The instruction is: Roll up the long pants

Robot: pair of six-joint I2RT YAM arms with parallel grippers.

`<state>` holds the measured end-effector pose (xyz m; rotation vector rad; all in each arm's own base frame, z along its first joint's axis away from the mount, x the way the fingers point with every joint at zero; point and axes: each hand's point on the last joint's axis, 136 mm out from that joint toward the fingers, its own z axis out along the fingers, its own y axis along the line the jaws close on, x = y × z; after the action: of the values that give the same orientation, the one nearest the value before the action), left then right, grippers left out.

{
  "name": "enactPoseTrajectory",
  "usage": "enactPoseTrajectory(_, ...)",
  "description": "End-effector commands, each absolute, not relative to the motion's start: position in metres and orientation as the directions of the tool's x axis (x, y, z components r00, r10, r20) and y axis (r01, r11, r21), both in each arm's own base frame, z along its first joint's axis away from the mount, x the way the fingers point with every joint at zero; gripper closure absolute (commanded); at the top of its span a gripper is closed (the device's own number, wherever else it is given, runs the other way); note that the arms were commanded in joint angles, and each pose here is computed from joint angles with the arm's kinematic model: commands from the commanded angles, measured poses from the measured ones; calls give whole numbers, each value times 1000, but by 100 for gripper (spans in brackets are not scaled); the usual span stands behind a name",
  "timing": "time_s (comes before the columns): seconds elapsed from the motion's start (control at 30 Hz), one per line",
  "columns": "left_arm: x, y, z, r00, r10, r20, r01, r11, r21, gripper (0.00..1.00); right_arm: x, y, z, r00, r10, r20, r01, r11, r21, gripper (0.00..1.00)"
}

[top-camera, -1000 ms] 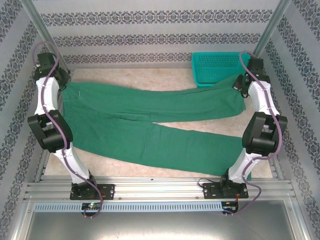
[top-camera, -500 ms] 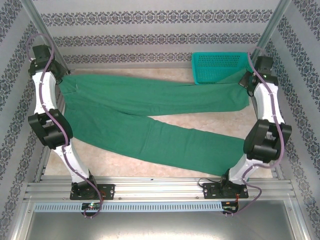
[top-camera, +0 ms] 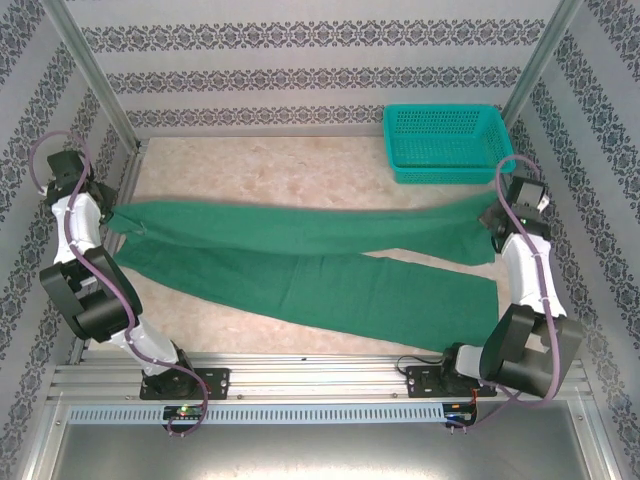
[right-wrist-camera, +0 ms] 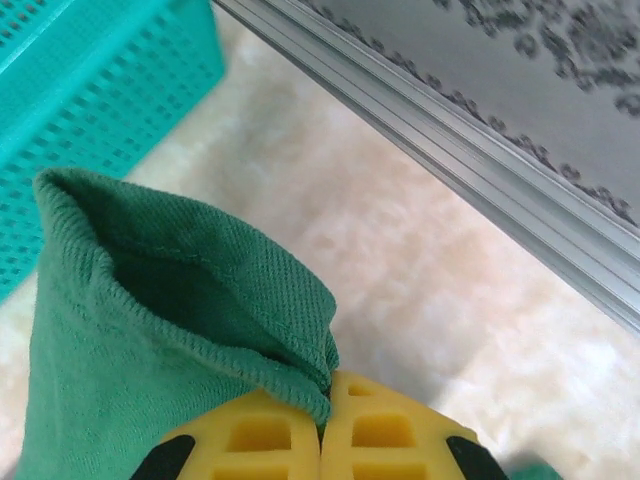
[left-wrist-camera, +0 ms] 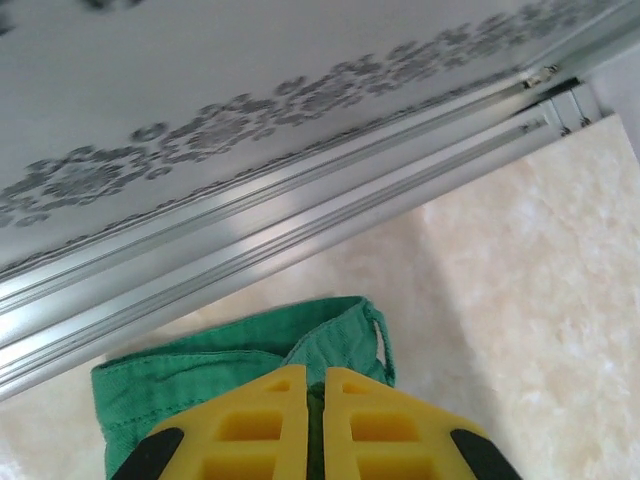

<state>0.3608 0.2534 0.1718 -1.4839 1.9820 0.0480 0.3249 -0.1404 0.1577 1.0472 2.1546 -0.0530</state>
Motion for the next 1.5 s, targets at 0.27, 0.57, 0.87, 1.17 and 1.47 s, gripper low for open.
enactPoseTrajectory(0.27,335,264,155,-8,-850,-526,-891,244,-382,100,239,-140,152,-173,701,-692,787,521,330,100)
enactPoseTrajectory(0.57,347,261,153,-33,-857,-514,-871,277,-406,100,215,-122,138,-185,700,-690,753,552,358,100)
enactPoseTrajectory(0.87,433,254,196,-103,-857,-506,-799,374,-471,100,238,-132,139,-207,693,-690,758,559,334,100)
enactPoseTrajectory(1.17,503,243,184,-238,-833,-499,-794,463,-393,100,258,-130,149,-253,694,-674,724,598,343,100)
enactPoseTrajectory(1.47,425,250,101,-156,-901,-404,-888,307,-343,100,229,-112,150,-289,686,-668,705,625,336,100)
